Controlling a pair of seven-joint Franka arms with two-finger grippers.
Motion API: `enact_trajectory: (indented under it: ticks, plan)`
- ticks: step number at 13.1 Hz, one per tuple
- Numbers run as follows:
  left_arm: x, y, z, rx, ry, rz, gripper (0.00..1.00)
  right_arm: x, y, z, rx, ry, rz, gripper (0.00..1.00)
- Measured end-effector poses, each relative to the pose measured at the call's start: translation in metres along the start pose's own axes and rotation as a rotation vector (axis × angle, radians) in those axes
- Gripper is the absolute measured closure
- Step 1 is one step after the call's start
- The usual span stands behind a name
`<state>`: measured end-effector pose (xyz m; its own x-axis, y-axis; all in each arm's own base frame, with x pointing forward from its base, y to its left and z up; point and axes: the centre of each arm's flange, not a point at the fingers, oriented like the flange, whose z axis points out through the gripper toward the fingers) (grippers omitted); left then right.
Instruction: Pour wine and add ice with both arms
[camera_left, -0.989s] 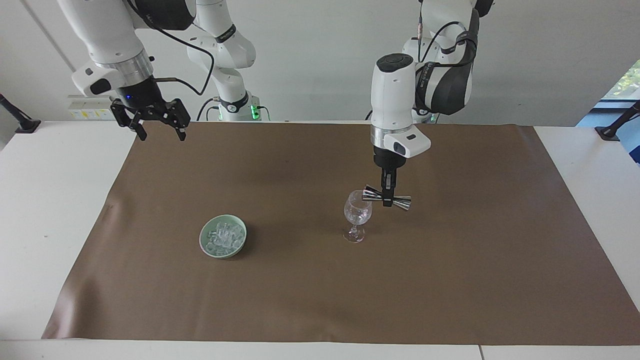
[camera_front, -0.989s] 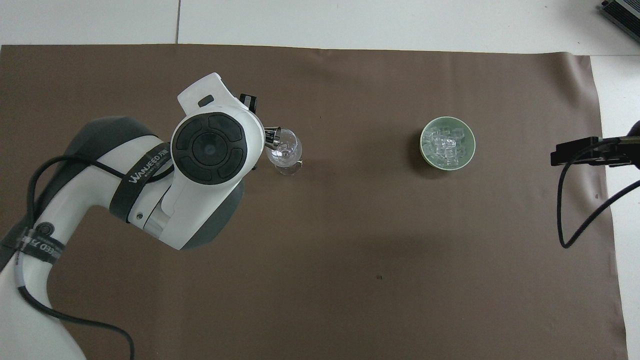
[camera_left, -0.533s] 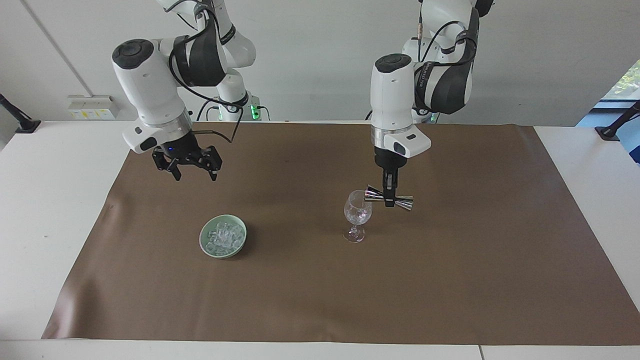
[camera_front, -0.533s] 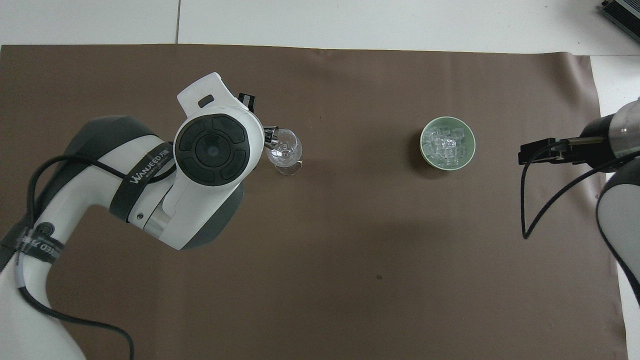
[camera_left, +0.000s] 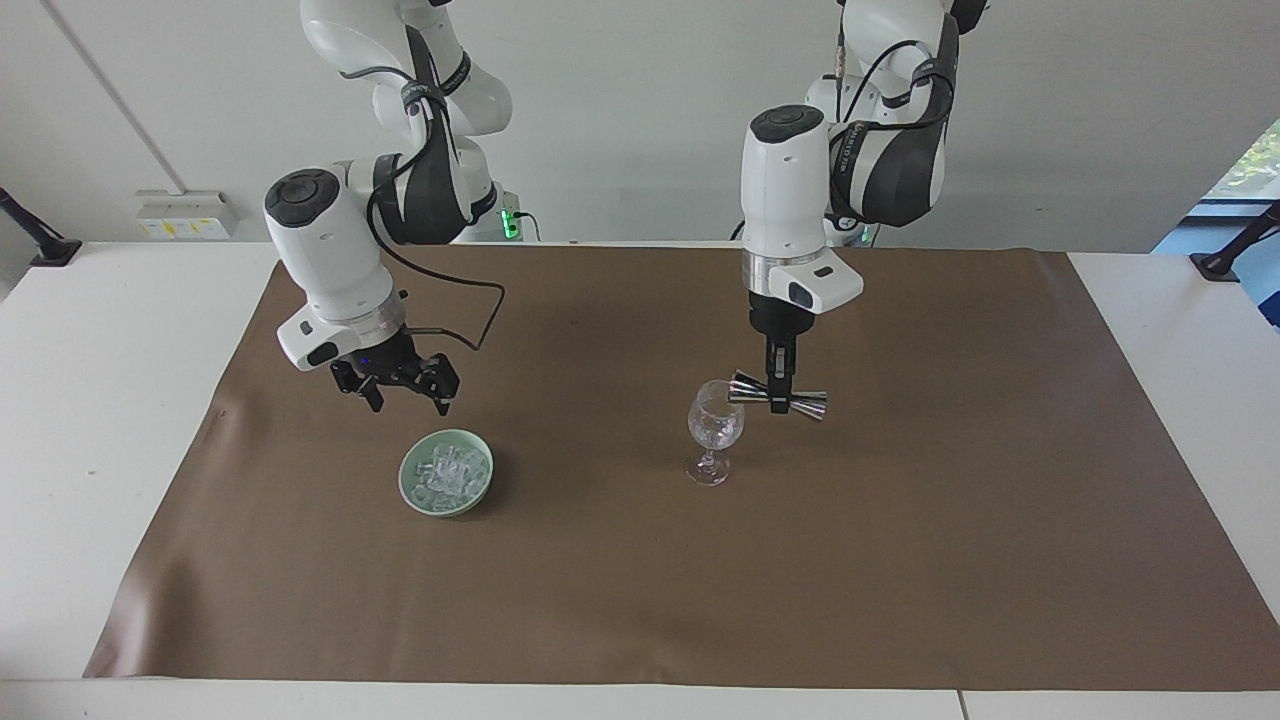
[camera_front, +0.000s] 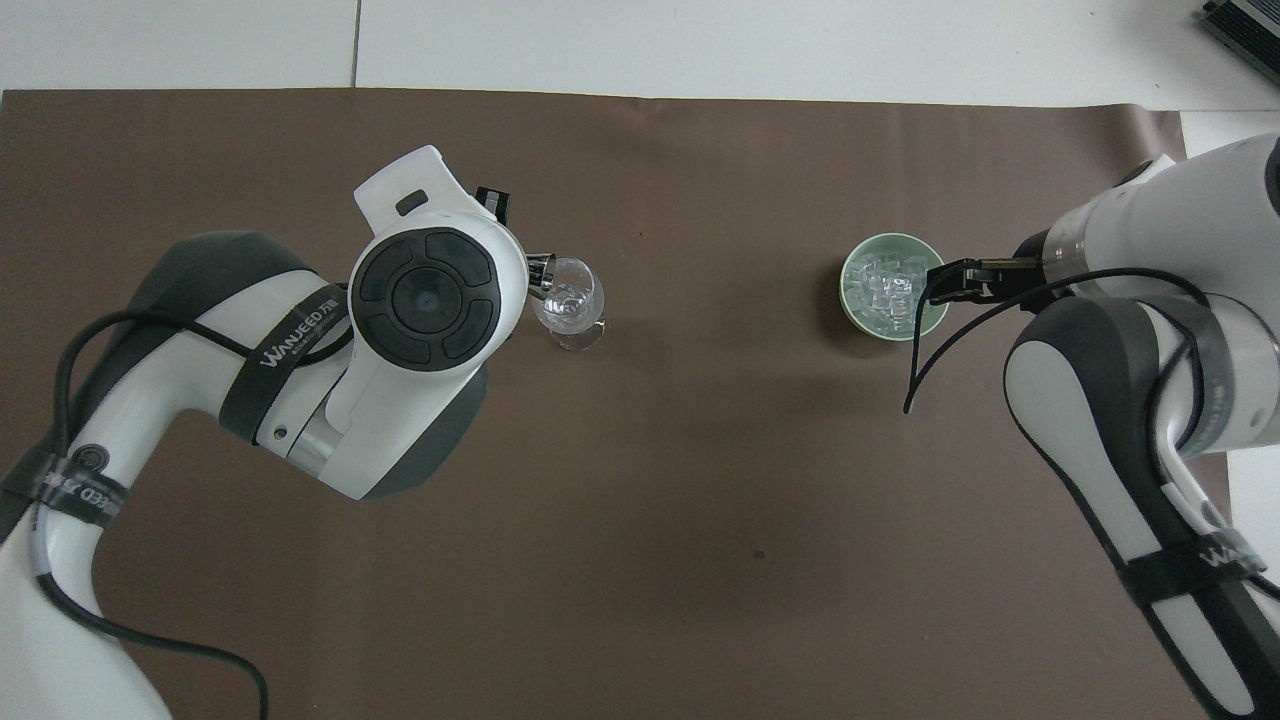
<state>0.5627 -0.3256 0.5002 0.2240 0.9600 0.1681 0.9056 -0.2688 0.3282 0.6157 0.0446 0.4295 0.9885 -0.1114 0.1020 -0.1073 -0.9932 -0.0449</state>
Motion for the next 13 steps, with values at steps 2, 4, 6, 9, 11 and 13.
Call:
enact_trajectory:
  ticks: [2, 4, 6, 9, 11, 13]
  plan:
    - [0.000, 0.000, 0.000, -0.001, 0.000, -0.002, 0.78, 0.003, -0.004, 0.015, 0.003, 0.001, -0.004, 0.00]
    - [0.000, 0.000, 0.000, -0.001, 0.000, -0.002, 0.78, 0.006, -0.010, 0.031, 0.008, 0.010, -0.006, 0.00]
    - [-0.001, 0.000, 0.000, 0.000, -0.001, -0.002, 0.78, 0.009, -0.013, 0.049, 0.011, 0.015, 0.002, 0.00]
    - [-0.008, -0.002, 0.000, -0.004, 0.006, 0.008, 0.78, 0.012, -0.022, 0.081, 0.019, 0.028, 0.002, 0.00]
    - [-0.009, -0.002, -0.001, -0.011, 0.021, 0.015, 0.78, 0.014, -0.022, 0.093, 0.021, 0.032, 0.005, 0.00]
    - [-0.008, -0.002, -0.001, -0.013, 0.028, 0.019, 0.78, 0.014, -0.022, 0.093, 0.022, 0.034, 0.005, 0.00]
